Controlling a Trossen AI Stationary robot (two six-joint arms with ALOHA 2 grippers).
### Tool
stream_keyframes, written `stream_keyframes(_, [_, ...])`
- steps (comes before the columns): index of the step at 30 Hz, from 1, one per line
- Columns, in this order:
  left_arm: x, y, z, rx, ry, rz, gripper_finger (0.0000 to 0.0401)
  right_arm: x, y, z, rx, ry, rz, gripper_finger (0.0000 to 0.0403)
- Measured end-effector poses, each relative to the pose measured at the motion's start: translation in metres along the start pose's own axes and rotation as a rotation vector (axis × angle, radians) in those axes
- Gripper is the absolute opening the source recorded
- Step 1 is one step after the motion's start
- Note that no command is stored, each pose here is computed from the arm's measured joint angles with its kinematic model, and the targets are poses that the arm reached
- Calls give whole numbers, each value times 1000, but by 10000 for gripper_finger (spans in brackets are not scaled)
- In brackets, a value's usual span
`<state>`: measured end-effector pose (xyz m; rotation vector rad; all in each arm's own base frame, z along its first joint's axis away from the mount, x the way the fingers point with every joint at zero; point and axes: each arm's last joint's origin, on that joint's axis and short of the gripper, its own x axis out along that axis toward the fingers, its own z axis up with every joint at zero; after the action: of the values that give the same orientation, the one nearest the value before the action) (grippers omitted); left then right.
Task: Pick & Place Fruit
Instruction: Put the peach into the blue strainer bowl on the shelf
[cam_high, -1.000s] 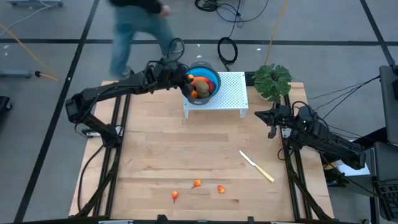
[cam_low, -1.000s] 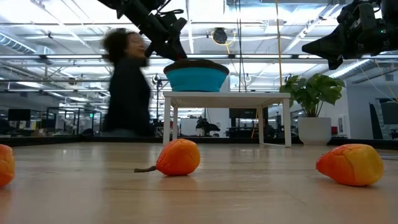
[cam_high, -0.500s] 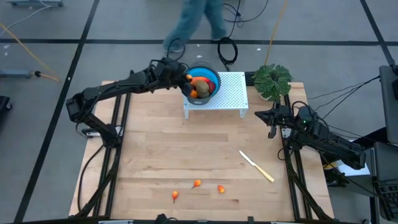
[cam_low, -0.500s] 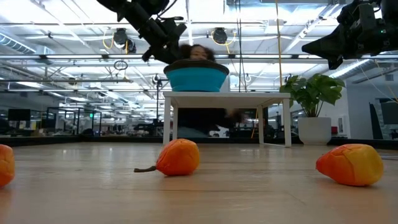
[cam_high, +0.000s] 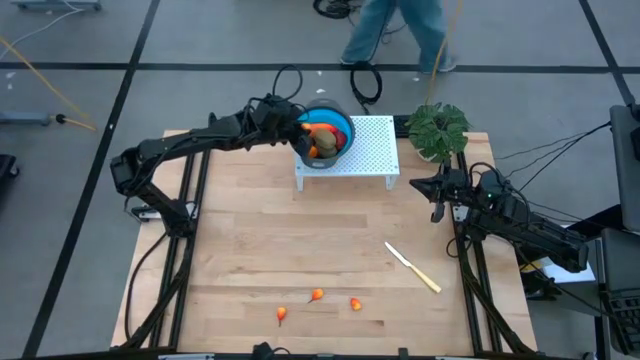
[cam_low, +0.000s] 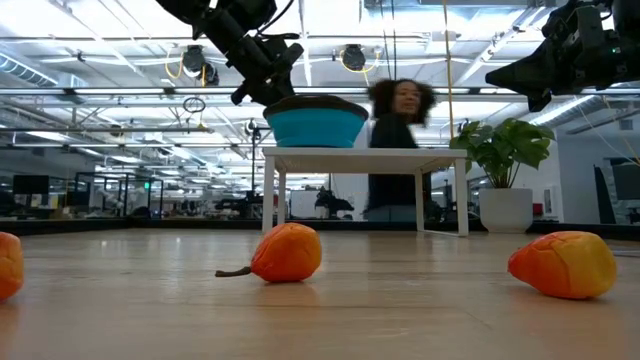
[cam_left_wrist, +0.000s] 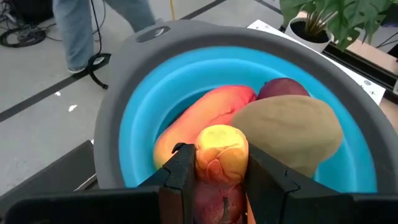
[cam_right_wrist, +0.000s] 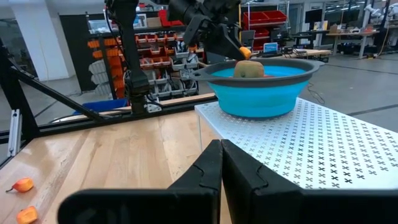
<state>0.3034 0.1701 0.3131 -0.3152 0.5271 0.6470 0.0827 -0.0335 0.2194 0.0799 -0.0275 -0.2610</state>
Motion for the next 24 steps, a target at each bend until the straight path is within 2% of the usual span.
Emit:
stream_keyframes(14, [-1,-5,-2,-25,15,-13,106,0,0,0,-3,0,-1,0])
stream_keyframes(24, [13,-9,-7,-22,27,-20,106,0,0,0,-11,0,1,0])
